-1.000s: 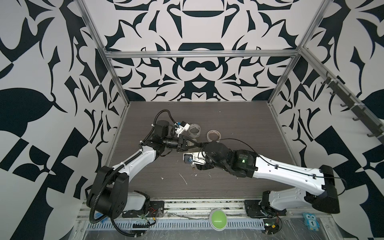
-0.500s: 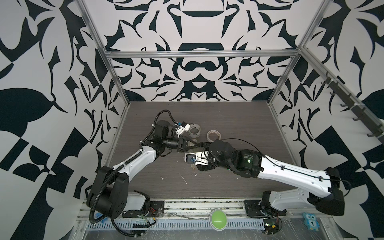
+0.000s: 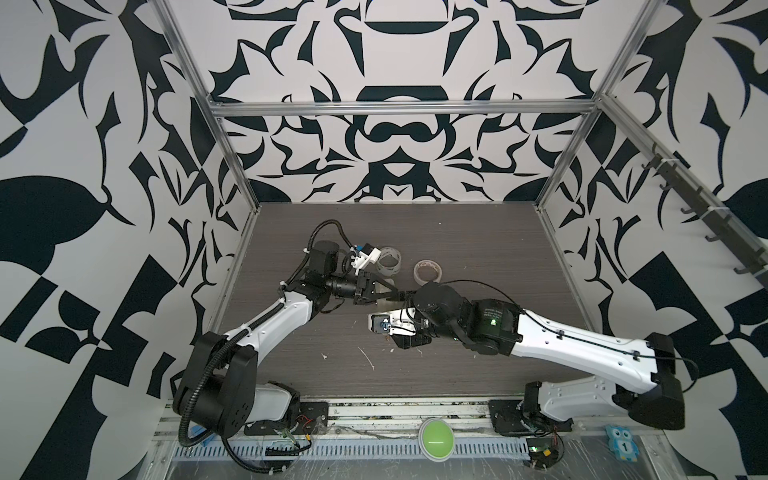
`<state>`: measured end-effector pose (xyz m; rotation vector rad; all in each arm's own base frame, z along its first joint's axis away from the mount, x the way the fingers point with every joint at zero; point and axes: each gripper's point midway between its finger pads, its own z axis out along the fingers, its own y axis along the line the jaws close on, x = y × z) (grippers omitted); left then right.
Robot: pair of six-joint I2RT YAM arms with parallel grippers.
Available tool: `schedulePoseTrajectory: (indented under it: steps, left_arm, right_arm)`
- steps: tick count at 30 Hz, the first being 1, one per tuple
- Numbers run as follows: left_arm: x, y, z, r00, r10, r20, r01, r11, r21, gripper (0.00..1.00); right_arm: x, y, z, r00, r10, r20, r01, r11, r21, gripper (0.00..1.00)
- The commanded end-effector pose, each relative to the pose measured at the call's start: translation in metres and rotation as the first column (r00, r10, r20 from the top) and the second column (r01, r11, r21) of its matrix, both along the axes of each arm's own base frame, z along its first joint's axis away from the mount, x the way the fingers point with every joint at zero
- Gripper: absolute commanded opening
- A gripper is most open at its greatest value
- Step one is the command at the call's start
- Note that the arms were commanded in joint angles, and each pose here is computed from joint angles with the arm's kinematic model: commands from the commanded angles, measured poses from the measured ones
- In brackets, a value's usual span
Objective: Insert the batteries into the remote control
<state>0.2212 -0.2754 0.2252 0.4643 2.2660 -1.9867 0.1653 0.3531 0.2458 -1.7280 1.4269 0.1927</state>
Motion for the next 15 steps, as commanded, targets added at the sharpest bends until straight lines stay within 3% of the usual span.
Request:
schedulePoseTrajectory:
  steps: [1,15]
  left_arm:
    - [-0.002,-0.001,0.015,0.999,-0.024,0.039,0.025,0.999,-0.025,0.00]
    - [-0.003,-0.001,0.016,0.999,-0.024,0.042,0.025,0.999,-0.026,0.00]
  right_arm:
    - [0.005,0.002,0.010,1.000,-0.018,0.014,0.017,1.000,0.022,0.73]
    - [0.015,-0.003,0.012,0.997,-0.059,0.050,0.059,0.998,0.016,0.72]
